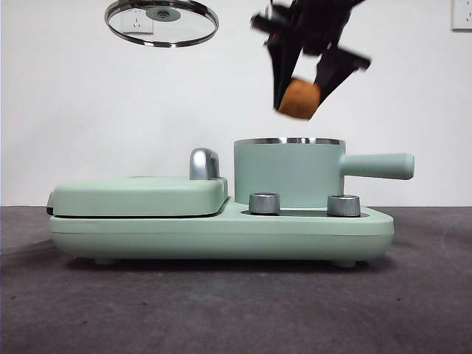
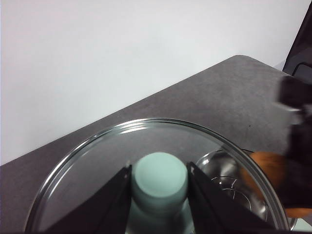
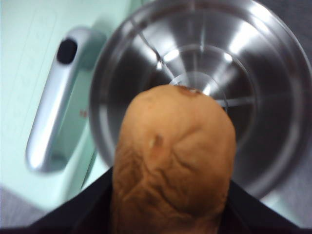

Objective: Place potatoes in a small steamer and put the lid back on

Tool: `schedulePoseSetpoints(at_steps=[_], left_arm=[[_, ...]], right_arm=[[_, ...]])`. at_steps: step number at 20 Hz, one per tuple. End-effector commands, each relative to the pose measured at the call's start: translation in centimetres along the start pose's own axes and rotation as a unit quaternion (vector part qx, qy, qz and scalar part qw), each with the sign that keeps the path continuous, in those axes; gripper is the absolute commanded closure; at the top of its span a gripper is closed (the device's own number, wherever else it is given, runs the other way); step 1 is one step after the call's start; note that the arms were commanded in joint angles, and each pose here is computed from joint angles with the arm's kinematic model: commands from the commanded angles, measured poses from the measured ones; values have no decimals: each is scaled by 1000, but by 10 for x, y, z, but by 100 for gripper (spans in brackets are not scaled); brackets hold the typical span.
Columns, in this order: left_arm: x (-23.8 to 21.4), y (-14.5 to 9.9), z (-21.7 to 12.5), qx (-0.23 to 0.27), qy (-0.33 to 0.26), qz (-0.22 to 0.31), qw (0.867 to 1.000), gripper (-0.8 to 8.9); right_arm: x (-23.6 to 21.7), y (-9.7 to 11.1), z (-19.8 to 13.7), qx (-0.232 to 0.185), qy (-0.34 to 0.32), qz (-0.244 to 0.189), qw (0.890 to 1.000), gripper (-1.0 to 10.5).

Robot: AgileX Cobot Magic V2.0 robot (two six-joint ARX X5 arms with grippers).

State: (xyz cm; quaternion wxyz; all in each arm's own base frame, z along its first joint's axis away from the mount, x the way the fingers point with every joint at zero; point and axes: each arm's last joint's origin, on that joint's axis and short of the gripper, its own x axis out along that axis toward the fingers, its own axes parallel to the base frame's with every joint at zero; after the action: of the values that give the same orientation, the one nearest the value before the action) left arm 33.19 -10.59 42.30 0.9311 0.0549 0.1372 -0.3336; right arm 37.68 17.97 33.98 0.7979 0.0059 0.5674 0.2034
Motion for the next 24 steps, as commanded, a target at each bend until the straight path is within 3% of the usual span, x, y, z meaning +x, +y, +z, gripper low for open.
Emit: schedulePoseSetpoints(at_steps=[1,6,12,14,17,24], left_arm=[[2,1,8,5,-20,0,1000,696],[8,3,4,1,-12,-1,1000,696],[26,9,-8,-20,11,-4,1000,696],[32,10,-11,-29,17,-5,999,696],[42,12,-17,-32,20,-7,999,696],[73,-16,-23,0,20,-51,998,697]], right_arm=[[19,-2,15,-9,2,2,1000,809],[54,-14,24,3,22,-4,1000,786],[66,-17,22,5,50,-8,999,505],[59,-15,21,6,52,9,999,489],[26,-10,18,3,38,45,998,489],[-109,-17,-21,-4,-85,26,996,489]])
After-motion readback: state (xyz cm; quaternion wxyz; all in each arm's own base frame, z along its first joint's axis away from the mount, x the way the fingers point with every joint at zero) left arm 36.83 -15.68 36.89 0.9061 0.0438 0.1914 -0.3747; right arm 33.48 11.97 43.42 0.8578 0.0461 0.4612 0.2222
